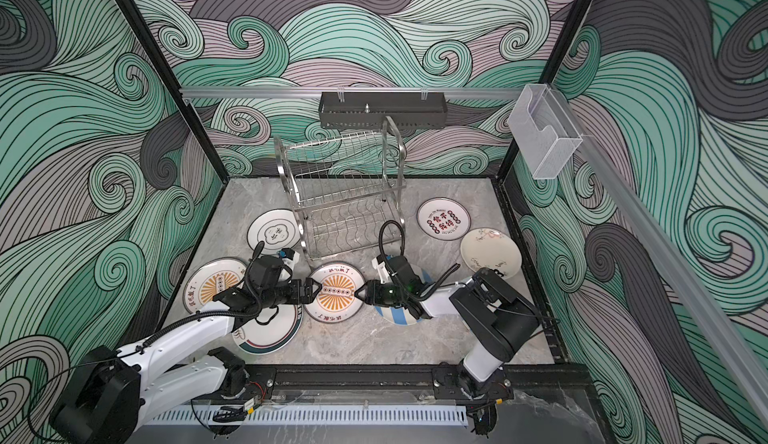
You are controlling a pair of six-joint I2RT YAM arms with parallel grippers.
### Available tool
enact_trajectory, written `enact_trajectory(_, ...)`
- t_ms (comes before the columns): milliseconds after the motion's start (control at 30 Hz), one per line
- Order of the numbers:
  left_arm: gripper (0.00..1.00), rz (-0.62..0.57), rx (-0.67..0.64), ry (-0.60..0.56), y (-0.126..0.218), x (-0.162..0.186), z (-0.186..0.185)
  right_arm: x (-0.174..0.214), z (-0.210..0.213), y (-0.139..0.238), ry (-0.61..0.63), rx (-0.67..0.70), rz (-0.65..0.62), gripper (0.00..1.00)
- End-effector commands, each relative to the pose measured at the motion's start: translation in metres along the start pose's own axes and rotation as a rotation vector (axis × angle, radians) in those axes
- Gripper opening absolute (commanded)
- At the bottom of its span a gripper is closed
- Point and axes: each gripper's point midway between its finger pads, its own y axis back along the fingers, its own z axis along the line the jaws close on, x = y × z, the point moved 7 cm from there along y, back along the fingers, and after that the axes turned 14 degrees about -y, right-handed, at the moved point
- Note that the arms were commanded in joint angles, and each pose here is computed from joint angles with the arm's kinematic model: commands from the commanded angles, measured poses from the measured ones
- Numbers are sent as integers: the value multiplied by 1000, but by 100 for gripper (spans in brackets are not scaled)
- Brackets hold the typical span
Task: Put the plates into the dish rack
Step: 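Grip the orange-sunburst plate rim with the right gripper and tilt it up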
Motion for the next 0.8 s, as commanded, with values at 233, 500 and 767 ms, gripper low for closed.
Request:
enact_trajectory(233,99,-37,29,-35,7,-10,-6,-3,-8,-4,-22,43,-36,36)
enact_trajectory(500,98,-39,33,-35,9,-10,-7,-5,-13,-7,-62,73,-36,23)
enact_trajectory(767,99,-45,34,-42,19,-8,-9,-4,-18,-4,-100,104,-61,12)
